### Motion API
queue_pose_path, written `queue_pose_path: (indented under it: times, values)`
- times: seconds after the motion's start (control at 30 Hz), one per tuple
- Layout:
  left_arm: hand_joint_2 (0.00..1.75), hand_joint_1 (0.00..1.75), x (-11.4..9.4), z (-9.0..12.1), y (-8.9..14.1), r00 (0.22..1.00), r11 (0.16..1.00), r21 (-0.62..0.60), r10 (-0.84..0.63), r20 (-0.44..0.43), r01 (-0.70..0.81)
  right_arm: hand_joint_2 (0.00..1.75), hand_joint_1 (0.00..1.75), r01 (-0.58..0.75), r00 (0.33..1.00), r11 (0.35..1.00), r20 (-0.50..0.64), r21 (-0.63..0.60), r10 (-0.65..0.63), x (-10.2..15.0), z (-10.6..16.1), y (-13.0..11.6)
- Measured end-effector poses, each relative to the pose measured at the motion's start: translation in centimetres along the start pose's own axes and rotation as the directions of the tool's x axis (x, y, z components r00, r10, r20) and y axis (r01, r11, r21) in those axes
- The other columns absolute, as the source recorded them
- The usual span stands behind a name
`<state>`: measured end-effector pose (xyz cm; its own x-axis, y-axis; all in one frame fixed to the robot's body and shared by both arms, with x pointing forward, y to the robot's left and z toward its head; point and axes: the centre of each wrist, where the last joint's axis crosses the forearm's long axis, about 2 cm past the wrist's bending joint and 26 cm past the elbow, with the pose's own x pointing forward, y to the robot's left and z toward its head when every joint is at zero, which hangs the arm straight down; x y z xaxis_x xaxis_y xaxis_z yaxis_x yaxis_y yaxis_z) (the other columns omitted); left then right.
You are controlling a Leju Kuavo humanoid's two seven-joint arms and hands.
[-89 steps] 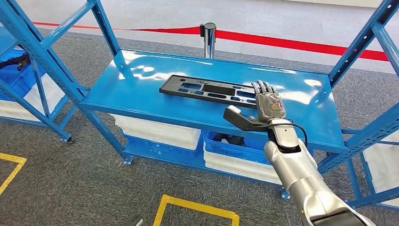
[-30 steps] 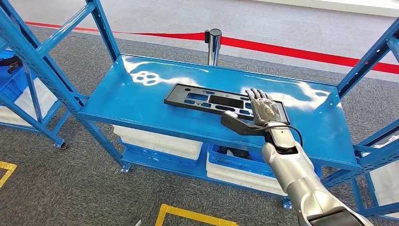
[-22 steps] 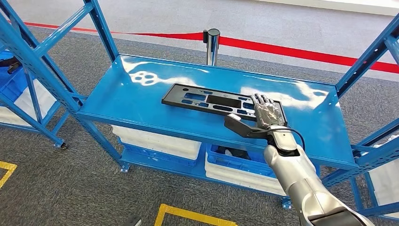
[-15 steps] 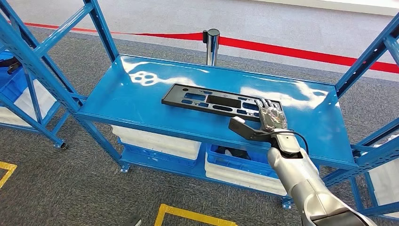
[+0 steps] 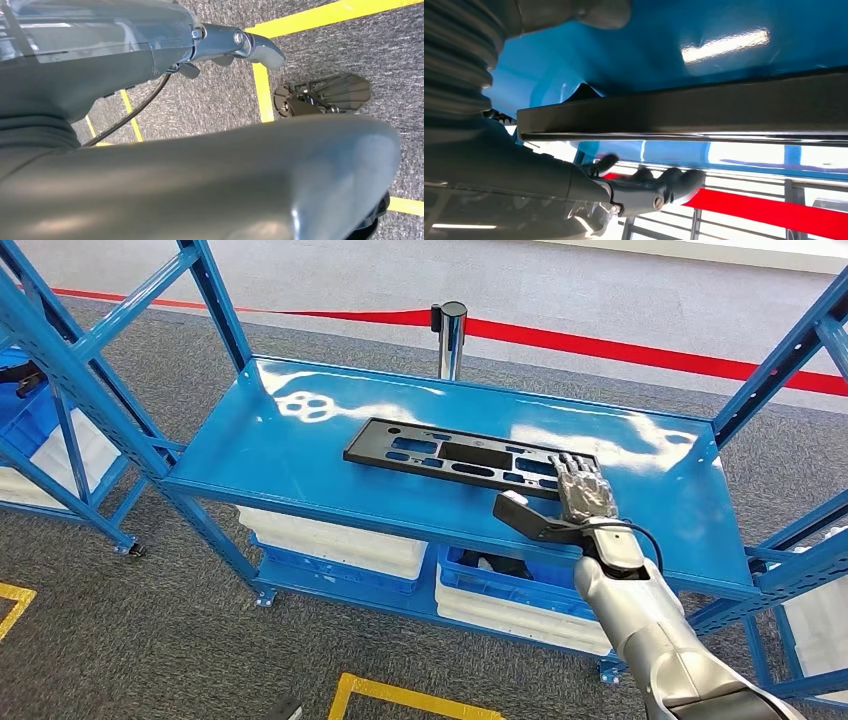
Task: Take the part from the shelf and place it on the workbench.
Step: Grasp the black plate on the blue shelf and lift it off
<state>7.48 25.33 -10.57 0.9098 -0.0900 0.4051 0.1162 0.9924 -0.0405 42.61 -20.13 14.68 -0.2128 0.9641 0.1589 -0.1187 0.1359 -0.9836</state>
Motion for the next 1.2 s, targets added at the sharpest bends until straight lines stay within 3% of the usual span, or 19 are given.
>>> queue_pose_path:
  times: [0.03, 0.13, 0.57, 0.97, 1.13, 1.2]
  values:
    - [0.0, 0.0, 0.0, 0.0, 0.0, 1.0, 1.0, 0.0, 0.0, 0.0, 0.0, 1.75, 1.2, -0.001, 1.0, 1.0, 0.0, -0.001, 0.001, 0.0, 0.0, 0.0]
    - [0.0, 0.0, 0.0, 0.0, 0.0, 1.0, 1.0, -0.001, 0.0, 0.0, 0.0, 1.75, 1.33, -0.005, 1.0, 1.0, 0.001, -0.008, 0.005, -0.1, 0.0, 0.0]
    - [0.0, 0.0, 0.0, 0.0, 0.0, 1.0, 1.0, -0.001, 0.002, 0.0, -0.002, 1.75, 1.38, -0.014, 1.0, 0.999, 0.007, -0.041, 0.015, -0.5, -0.1, -0.4]
    - [0.0, 0.0, 0.0, 0.0, -0.1, 1.0, 1.0, -0.002, 0.005, 0.003, -0.005, 1.75, 1.59, -0.003, 1.0, 0.998, 0.005, -0.07, 0.003, -0.8, -0.1, -0.5]
    - [0.0, 0.0, -0.1, 0.0, -0.1, 1.0, 1.0, 0.001, 0.011, 0.006, -0.011, 1.75, 1.54, 0.015, 1.0, 0.992, 0.012, -0.121, -0.014, -1.1, 0.0, -0.7]
    - [0.0, 0.0, -0.1, 0.0, -0.1, 1.0, 1.0, 0.002, 0.016, 0.007, -0.016, 1.75, 1.42, 0.021, 1.0, 0.988, 0.015, -0.153, -0.019, -1.2, 0.2, -0.8]
